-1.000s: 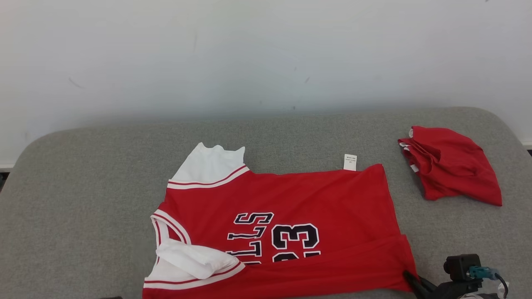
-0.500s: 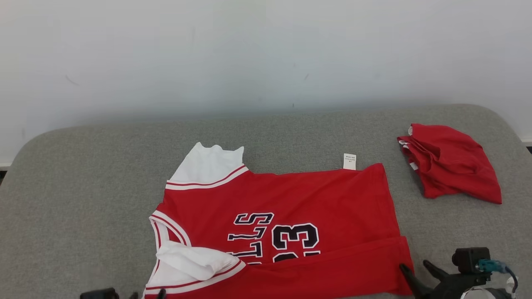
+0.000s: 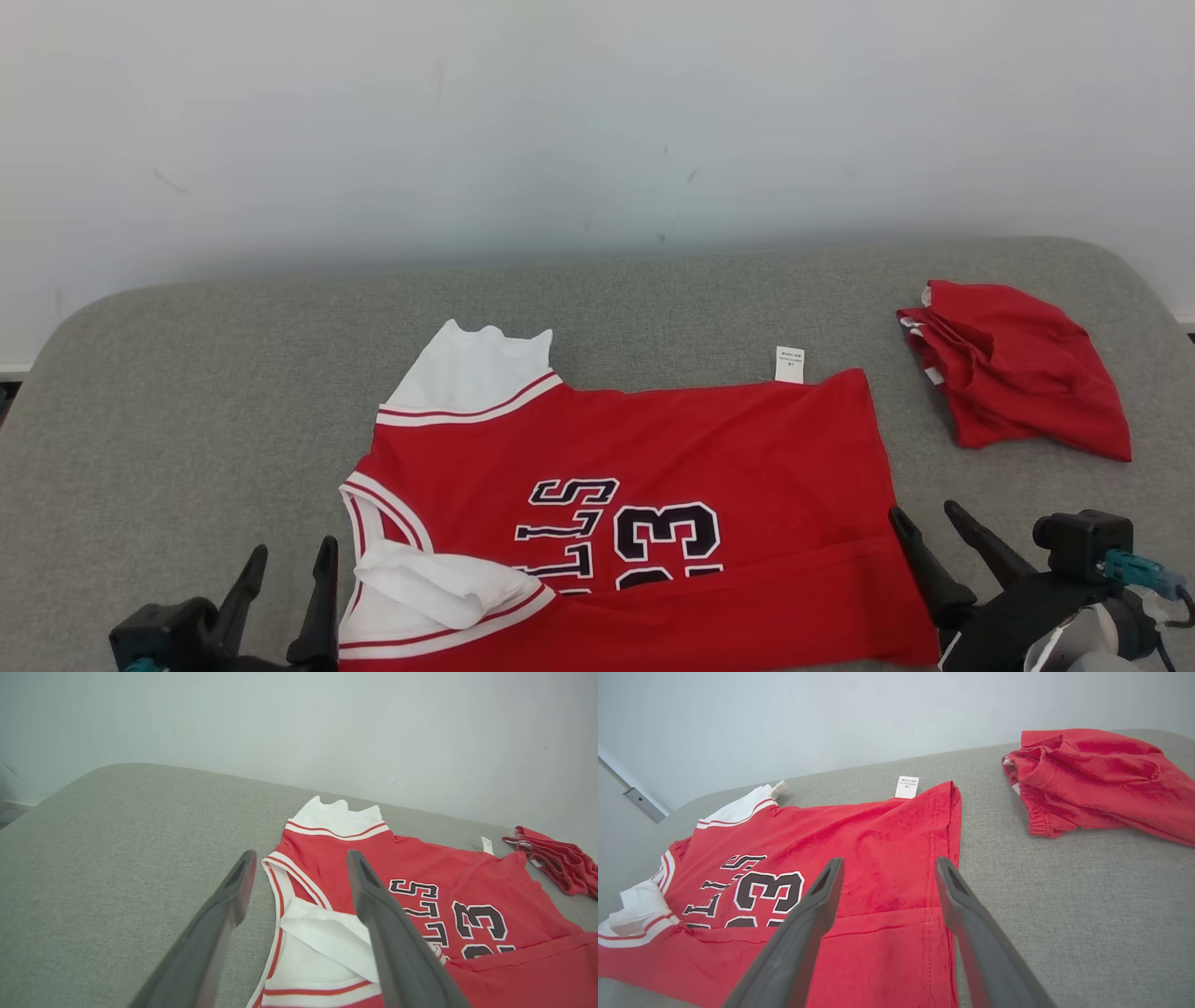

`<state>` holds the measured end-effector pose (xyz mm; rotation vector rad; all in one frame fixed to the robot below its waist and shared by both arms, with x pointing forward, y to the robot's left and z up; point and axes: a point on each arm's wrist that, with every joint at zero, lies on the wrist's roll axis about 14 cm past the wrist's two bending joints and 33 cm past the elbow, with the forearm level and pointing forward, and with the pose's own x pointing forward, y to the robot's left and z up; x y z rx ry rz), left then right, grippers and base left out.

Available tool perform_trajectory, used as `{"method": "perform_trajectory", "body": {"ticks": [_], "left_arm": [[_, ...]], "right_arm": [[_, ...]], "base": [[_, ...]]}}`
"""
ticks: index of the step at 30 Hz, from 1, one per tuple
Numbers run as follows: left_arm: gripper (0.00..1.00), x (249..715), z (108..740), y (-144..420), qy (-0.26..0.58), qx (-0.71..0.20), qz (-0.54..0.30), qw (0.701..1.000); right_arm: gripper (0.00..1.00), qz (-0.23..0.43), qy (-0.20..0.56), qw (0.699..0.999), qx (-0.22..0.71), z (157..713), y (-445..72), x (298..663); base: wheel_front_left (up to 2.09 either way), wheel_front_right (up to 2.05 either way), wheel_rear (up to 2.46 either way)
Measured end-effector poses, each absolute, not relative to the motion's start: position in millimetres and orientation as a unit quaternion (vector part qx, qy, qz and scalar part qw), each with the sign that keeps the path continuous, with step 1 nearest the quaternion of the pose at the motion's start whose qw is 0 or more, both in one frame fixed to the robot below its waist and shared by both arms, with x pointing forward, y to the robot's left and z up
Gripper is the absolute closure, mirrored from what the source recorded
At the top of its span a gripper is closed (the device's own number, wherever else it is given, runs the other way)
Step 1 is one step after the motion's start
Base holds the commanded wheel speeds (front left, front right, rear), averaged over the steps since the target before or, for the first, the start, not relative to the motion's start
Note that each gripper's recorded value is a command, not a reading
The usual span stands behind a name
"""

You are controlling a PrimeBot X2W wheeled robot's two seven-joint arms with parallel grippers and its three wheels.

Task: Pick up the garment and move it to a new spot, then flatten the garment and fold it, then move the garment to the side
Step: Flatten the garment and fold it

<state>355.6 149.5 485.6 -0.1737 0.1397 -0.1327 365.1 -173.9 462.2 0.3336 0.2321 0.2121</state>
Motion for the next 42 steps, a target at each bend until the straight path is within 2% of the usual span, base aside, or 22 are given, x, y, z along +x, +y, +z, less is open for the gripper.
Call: {"method": "perform_trajectory", "body": {"ticks": [4, 9, 14, 31, 36, 42], "left_arm": [[0.0, 358.7, 500.2, 152.7, 0.037, -0.08, -0.054, 0.995], [0.0, 350.7, 492.0, 153.2, 0.042, -0.08, -0.044, 0.995], [0.0, 347.4, 488.1, 152.3, 0.042, -0.081, -0.032, 0.995], [0.0, 351.4, 484.7, 156.0, 0.045, -0.05, -0.028, 0.997], [0.0, 368.2, 499.1, 146.4, 0.031, -0.052, -0.053, 0.997], [0.0, 402.3, 511.7, 138.7, 0.033, -0.032, -0.093, 0.995]], "right_arm": [[0.0, 0.092, 0.075, 0.98, 0.161, 478.0, -179.2, 371.3], [0.0, 0.071, 0.048, 0.981, 0.172, 490.2, -186.0, 375.5], [0.0, 0.039, 0.054, 0.984, 0.165, 480.6, -197.8, 365.6], [0.0, 0.032, 0.042, 0.99, 0.133, 486.3, -203.1, 367.2], [0.0, 0.036, 0.037, 0.991, 0.12, 489.2, -201.3, 373.5], [0.0, 0.045, 0.029, 0.993, 0.105, 503.9, -198.8, 403.4]], "base": [[0.0, 0.0, 0.0], [0.0, 0.0, 0.0], [0.0, 0.0, 0.0], [0.0, 0.0, 0.0], [0.0, 0.0, 0.0], [0.0, 0.0, 0.0]]}}
